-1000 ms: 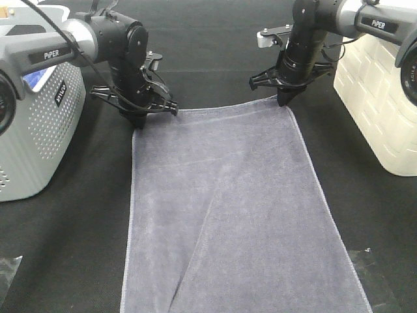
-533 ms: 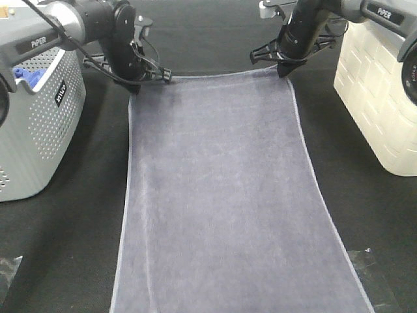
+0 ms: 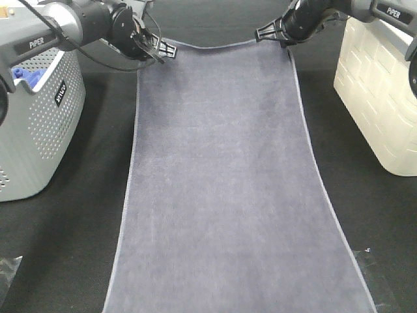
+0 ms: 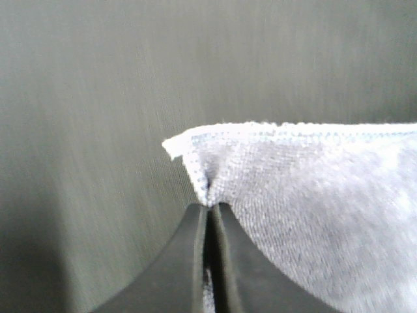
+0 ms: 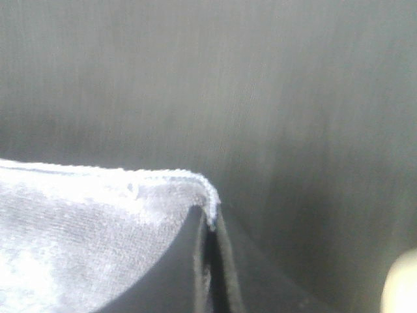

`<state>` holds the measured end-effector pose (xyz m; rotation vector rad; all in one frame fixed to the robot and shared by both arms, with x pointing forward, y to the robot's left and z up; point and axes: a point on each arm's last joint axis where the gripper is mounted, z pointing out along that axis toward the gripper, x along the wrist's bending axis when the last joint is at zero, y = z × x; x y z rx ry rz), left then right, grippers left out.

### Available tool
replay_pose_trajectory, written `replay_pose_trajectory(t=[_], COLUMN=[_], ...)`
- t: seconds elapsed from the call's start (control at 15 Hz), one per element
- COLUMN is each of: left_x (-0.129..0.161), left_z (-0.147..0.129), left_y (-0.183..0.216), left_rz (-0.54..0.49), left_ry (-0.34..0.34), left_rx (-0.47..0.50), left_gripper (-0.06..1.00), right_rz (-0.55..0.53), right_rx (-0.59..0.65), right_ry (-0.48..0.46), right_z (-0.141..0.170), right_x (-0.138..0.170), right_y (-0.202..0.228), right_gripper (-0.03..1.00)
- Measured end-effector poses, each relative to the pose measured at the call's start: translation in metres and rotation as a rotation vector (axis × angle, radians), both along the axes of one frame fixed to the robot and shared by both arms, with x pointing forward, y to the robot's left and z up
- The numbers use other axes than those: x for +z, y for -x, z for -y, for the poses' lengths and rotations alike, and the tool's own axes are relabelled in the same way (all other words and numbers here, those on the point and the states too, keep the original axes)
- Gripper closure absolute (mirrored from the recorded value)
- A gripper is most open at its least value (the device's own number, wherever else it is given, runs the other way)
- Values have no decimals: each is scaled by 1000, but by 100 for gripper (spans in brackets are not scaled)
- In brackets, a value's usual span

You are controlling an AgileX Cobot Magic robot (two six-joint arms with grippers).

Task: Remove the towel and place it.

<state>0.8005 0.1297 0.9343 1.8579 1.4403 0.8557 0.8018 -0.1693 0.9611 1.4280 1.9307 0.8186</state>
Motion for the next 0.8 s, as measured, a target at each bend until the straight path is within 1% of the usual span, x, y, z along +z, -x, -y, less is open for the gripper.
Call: replay_pose_trajectory(t=[0.07,0.2,0.27,0.33,0.4,0.53,0.67,0.73,0.8], left_x=[1,-2,-2,-9,-19,-32,-46,-49,-48], left_z=[-3,-8,-8,-9,-8,-6,-9,-12,-15], left_y=[-2,-7,-7,-9,-11,-14,-18,-21,-23], left_rz=[25,50,50,60,77,110,145,175,199], left_ry=[4,54,54,53,31,29,56,94,118], left_rx=[-1,25,25,25,8,-25,-39,-41,-40], left_gripper=[94,94,94,94,94,94,94,94,94], right_rz=[31,60,60,65,78,103,145,178,188], right_rx=[4,12,12,16,23,36,47,54,57], right_ry=[-1,-1,-1,7,18,33,32,24,22], right_z=[-1,-2,-2,-2,-2,-3,-4,-5,-5], right_x=[-1,-11,-11,-18,-31,-48,-59,-62,-65], right_y=[-2,-7,-7,-8,-11,-15,-18,-20,-21], right_gripper=[97,97,97,97,97,97,97,97,97])
